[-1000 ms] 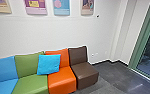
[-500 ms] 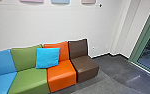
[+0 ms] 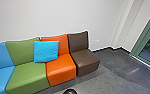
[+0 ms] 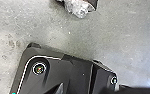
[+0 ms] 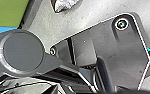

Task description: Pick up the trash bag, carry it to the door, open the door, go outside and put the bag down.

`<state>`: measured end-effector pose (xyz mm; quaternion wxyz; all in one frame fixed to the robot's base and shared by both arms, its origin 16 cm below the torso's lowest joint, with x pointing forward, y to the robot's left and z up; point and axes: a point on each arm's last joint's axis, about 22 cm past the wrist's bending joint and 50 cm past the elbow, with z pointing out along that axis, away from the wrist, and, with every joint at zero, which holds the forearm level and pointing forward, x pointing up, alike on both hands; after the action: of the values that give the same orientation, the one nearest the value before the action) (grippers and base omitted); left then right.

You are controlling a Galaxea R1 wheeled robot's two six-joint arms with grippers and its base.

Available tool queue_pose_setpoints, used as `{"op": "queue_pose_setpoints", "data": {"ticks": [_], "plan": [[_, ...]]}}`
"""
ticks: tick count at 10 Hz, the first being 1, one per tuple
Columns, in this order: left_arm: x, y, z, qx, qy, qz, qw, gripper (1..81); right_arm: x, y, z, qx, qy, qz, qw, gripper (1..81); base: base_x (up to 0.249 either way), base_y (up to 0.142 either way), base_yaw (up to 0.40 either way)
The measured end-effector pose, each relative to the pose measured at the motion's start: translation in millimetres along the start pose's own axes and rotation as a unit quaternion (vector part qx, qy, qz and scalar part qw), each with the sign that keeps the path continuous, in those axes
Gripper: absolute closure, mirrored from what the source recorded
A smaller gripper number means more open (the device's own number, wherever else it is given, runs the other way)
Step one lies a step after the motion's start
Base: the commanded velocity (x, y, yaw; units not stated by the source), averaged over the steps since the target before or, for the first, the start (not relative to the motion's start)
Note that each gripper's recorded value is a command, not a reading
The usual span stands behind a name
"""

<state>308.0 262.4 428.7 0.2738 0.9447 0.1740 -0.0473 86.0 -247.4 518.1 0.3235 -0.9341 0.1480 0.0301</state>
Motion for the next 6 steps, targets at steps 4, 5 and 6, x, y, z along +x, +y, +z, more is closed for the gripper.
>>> {"op": "queue_pose_setpoints", "data": {"ticks": [4,5,6], "plan": [[39,4.1,11,-0.007,0.022,0.014,0.9996,1.0,32,11,17,0.002,0.019,-0.014,0.9997,1.0,0.0,0.0,0.0],[54,8.8,13,-0.011,0.032,0.02,0.9992,1.0,40,12,23,0.005,0.023,-0.018,0.9995,1.0,0.0,0.0,0.0],[64,10.7,16,-0.013,0.039,0.025,0.9989,1.0,46,13,28,0.009,0.027,-0.022,0.9994,1.0,0.0,0.0,0.0]]}}
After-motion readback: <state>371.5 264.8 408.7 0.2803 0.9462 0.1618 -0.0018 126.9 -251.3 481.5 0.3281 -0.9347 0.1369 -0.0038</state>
